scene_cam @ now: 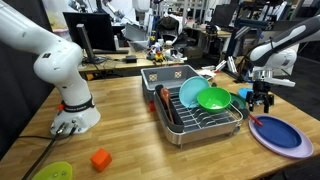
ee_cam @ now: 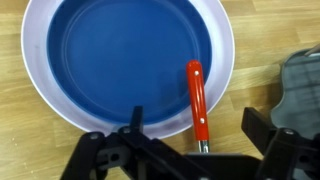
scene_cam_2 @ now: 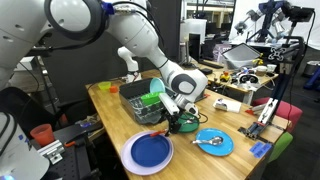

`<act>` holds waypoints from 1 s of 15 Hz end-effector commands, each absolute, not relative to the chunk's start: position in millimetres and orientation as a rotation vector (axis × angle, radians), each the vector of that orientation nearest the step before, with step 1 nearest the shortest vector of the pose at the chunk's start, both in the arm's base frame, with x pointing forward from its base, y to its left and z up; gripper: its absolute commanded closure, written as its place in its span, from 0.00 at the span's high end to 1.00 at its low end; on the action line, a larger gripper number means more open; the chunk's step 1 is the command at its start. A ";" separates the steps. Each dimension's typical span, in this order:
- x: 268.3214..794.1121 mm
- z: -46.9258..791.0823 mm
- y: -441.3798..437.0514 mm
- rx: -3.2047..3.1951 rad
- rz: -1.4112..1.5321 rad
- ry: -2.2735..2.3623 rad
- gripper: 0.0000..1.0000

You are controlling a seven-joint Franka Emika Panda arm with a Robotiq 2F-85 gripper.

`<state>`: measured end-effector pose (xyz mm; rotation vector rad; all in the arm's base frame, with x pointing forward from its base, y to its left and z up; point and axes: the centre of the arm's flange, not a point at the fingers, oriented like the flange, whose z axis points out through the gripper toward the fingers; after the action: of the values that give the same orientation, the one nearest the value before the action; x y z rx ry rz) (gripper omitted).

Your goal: Pick up the butter knife from the dark blue plate and place it on the dark green plate

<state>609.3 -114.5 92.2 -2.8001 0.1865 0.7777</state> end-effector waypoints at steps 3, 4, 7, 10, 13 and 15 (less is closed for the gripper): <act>538.0 114.7 -117.3 -2.760 0.586 0.171 1.00; 530.1 116.0 -116.8 -2.759 0.567 0.167 1.00; 506.7 121.0 -111.4 -2.767 0.522 0.160 1.00; 485.0 131.0 -109.0 -2.772 0.462 0.167 1.00; 468.6 143.1 -111.5 -2.760 0.423 0.191 1.00; 457.8 149.6 -113.3 -2.717 0.436 0.195 1.00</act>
<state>480.8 -110.6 137.0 -2.7569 0.1936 0.4815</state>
